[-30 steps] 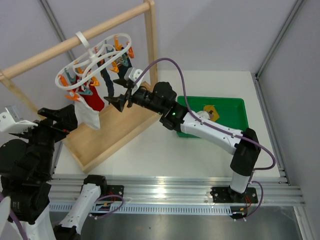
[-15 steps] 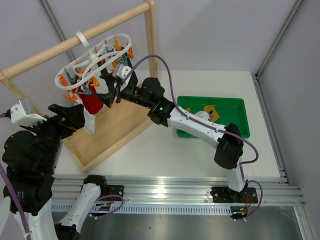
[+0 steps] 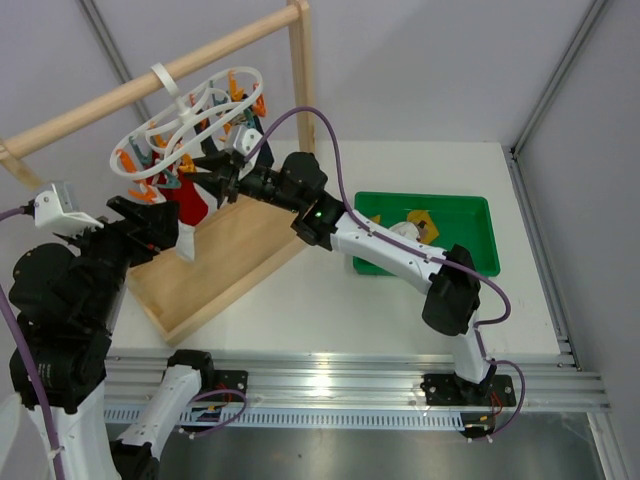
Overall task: Clip the socks to the hanger
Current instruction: Open the clamp at the hanger.
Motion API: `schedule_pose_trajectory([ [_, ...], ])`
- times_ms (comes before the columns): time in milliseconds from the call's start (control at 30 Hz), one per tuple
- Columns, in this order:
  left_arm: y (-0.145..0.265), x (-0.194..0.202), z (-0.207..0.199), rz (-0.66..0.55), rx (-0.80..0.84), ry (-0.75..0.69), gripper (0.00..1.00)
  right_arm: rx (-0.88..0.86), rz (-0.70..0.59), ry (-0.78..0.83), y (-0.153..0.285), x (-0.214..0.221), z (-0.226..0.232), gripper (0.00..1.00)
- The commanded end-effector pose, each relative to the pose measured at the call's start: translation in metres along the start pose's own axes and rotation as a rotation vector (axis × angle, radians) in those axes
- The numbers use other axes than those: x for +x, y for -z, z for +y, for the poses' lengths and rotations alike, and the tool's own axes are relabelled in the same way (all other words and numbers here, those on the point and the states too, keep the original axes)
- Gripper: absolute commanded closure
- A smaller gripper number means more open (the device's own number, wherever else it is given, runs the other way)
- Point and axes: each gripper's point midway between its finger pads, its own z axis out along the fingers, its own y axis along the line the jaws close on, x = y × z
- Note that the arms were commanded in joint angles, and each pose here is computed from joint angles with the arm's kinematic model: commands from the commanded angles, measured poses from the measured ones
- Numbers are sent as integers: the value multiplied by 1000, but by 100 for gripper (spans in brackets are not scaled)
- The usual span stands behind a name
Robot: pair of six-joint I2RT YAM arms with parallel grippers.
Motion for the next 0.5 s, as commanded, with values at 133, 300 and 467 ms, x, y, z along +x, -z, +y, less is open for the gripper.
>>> schedule_pose_trajectory([
  [133, -12, -16, -27, -24, 103, 48, 11, -34, -76, 16, 1, -33, 13, 83],
  [300, -23, -24, -28, -46, 90, 75, 15, -24, -63, 12, 4, -31, 27, 91],
  [467, -36, -34, -26, -81, 58, 85, 27, -11, -61, 14, 3, -37, 35, 91],
])
